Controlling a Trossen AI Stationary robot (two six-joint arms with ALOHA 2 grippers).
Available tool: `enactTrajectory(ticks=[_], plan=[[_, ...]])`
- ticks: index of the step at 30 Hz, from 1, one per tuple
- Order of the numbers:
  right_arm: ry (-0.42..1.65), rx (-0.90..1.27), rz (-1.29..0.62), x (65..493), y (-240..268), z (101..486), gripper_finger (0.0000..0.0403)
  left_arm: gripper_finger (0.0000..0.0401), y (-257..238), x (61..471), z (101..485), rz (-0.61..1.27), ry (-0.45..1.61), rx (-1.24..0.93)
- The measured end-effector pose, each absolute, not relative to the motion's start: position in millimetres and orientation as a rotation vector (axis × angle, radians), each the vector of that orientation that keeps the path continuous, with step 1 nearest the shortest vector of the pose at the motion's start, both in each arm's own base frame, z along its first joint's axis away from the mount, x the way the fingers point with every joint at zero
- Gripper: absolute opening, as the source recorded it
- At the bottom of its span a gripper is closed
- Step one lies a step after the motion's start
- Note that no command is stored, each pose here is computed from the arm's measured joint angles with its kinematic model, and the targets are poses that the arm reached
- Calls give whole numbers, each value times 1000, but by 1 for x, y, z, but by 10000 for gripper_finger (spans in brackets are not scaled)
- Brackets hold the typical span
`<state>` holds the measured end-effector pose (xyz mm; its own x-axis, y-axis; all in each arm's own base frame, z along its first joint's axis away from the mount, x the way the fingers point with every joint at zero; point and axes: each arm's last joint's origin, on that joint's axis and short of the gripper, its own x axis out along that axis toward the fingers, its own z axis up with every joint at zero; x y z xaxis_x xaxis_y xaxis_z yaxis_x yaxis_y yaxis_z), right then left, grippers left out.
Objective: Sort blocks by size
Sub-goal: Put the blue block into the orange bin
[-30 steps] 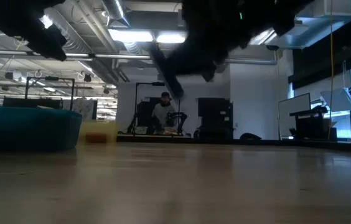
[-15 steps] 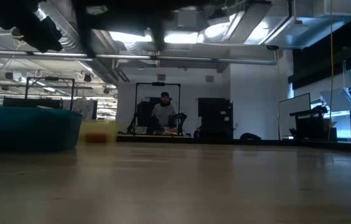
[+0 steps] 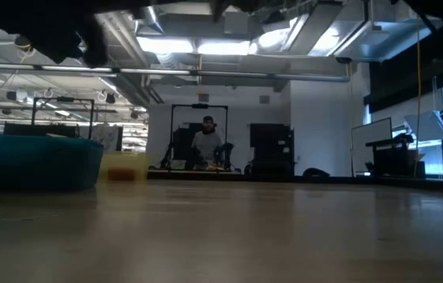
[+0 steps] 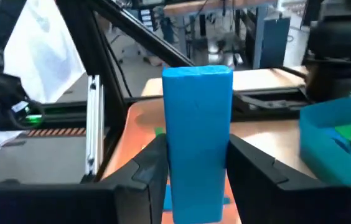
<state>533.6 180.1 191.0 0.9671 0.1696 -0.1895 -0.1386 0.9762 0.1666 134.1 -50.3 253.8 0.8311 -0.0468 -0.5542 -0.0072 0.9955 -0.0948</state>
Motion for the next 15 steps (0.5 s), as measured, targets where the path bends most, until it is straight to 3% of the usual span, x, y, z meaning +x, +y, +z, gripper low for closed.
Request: enactTrajectory(ticks=[15], plan=[[111,180,184,557,189,136,138,175,-51,135,255,-27,572,-86]])
